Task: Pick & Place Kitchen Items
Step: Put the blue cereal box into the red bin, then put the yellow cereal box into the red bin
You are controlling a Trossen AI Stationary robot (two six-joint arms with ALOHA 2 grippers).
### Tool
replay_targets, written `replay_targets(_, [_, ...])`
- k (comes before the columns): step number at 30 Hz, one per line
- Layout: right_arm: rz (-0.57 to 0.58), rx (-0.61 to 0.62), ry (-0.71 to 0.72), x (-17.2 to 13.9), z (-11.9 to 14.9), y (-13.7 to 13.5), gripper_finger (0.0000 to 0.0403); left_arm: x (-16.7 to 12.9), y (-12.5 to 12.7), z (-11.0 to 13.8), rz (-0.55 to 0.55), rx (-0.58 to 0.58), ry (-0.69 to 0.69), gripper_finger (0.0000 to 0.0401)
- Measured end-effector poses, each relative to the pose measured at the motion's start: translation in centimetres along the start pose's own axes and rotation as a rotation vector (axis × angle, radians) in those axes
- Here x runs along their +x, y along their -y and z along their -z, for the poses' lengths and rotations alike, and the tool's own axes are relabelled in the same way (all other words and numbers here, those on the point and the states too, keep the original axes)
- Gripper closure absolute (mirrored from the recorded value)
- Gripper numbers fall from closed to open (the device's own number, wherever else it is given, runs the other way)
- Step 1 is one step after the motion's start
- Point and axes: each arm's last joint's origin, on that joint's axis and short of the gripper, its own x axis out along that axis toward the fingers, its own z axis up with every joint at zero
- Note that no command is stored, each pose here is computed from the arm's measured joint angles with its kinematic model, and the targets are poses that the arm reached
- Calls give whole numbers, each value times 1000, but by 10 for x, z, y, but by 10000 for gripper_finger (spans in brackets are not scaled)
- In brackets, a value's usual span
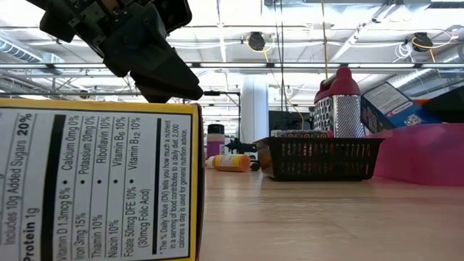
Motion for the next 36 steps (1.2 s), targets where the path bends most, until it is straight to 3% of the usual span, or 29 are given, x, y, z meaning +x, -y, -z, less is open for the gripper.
replay_targets(5, [21,8,-44,-1,-2,1,256,0,0,0,0,0,1,320])
replay_targets(11, [9,48,-80,-3,-17,-1,254,0,0,0,0,0,1,320])
replay_targets(19, [-30,117,-309,-8,-32,-11,282,0,0,0,1,-2,1,320])
replay_targets(26, [-158,102,-296,-11,-46,-26,314,0,0,0,1,-3,1,320])
replay_targets(36, [-236,41,-217,3,-64,-48,368,0,0,0,1,-2,2,320])
